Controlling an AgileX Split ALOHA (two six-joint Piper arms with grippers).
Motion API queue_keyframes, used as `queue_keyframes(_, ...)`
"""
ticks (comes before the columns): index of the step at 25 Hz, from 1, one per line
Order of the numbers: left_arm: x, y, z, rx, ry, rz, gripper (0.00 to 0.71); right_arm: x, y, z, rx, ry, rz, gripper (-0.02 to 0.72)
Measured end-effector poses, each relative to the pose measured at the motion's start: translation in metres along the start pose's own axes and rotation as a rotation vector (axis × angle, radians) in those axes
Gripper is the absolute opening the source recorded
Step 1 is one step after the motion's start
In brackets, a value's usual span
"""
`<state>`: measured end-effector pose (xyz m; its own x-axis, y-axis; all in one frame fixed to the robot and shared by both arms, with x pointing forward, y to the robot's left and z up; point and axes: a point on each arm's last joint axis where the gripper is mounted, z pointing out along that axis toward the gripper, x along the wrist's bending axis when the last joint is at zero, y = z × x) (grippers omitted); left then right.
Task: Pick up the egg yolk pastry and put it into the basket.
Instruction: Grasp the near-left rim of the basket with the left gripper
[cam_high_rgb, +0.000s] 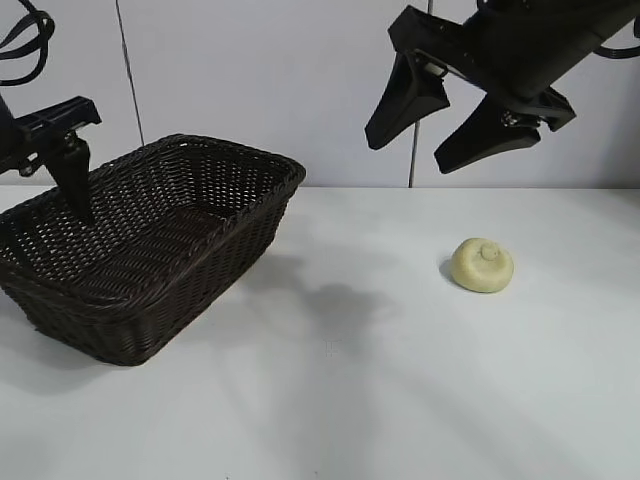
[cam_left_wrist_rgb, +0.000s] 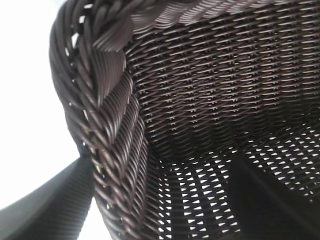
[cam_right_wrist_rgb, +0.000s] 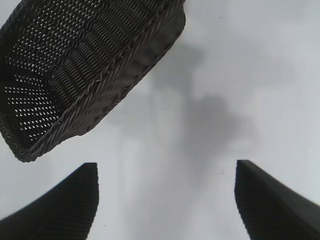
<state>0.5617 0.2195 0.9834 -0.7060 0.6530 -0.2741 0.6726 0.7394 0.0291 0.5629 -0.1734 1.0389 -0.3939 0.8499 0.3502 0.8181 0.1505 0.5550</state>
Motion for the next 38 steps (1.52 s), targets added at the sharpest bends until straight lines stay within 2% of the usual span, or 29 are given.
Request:
queue_keyframes(12,0.005,0.007,-0.003,-0.019,-0.003,0.004,0.541,0.0,0.0,0.0,0.001,-0.002,-0.003,0.546)
queue_keyframes(21,0.022,0.004,0.034,-0.015,0.032,-0.01,0.541,0.0,0.0,0.0,0.001,-0.003,-0.004,0.546)
queue_keyframes(30,0.018,0.008,0.042,-0.054,-0.016,-0.012,0.541,-0.001,0.0,0.0,0.004,-0.01,-0.013,0.546)
queue_keyframes(38,0.02,0.009,0.054,-0.037,0.012,-0.013,0.541,-0.002,0.001,0.0,-0.007,-0.02,-0.018,0.546)
